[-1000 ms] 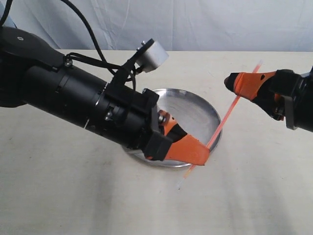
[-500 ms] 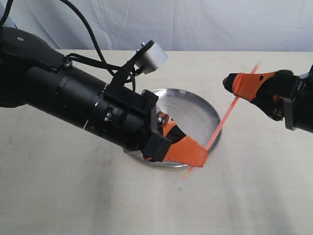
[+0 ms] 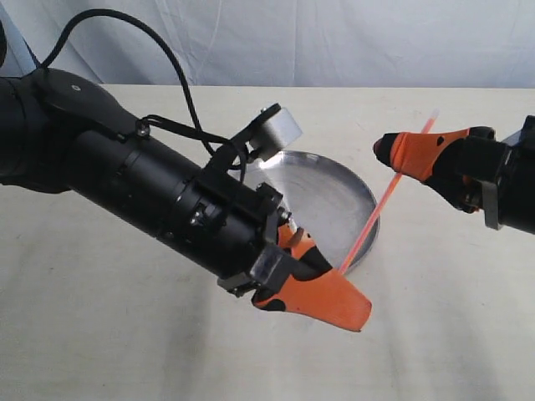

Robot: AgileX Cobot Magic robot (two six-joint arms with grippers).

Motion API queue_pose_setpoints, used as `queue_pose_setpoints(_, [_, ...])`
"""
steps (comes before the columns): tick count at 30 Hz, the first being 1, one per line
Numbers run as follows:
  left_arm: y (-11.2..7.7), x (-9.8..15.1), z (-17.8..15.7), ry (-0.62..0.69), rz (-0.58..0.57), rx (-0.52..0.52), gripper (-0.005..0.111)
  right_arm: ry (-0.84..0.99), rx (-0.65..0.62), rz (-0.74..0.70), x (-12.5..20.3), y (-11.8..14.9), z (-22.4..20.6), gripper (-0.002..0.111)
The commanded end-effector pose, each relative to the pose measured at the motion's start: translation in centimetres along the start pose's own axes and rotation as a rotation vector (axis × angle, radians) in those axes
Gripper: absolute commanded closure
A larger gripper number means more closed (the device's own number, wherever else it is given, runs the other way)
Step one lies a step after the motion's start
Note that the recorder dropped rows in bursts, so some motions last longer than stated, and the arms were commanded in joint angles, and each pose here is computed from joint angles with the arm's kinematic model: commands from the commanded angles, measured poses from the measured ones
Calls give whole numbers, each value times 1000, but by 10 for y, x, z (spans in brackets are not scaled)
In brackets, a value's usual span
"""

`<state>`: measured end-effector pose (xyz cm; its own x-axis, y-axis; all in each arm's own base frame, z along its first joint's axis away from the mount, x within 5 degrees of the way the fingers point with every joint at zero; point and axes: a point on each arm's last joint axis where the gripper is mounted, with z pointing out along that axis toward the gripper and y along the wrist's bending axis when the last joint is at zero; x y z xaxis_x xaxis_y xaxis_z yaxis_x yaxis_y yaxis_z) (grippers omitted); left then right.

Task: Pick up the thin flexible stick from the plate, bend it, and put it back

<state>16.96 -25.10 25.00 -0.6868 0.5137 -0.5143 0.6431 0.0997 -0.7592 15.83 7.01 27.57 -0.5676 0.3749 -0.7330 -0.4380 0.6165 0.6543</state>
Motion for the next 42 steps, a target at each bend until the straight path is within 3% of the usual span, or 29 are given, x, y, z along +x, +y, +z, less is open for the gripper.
queue_pose_setpoints(1, [-1, -3, 1, -17, 9, -10, 63, 3, 6, -10, 1, -1, 0, 109])
queue_pose_setpoints(7, [6, -2, 0, -8, 9, -93, 63, 8, -6, -10, 1, 0, 0, 109])
queue_pose_setpoints(12, [1, 2, 0, 37, 17, -42, 49, 8, -7, -10, 1, 0, 0, 109])
queue_pose_setpoints(15, [3, 5, -1, 87, 57, -72, 43, 1, 14, -10, 0, -2, 0, 109])
queue_pose_setpoints(23, [16, 2, -3, 91, 109, -226, 43, 66, 84, 29, 6, -8, 0, 109])
queue_pose_setpoints(35, [12, -5, -2, 15, 108, -194, 43, 21, -17, 156, 2, 1, 0, 109])
queue_pose_setpoints(38, [12, -5, -2, 15, 108, -194, 49, 17, -17, 160, 2, 1, 0, 109])
queue_pose_setpoints(41, [12, -5, -2, 15, 108, -194, 68, 19, -30, 161, 2, 2, 0, 109])
queue_pose_setpoints(42, [12, -5, -2, 15, 108, -194, 79, 20, -34, 150, 2, 3, 0, 109])
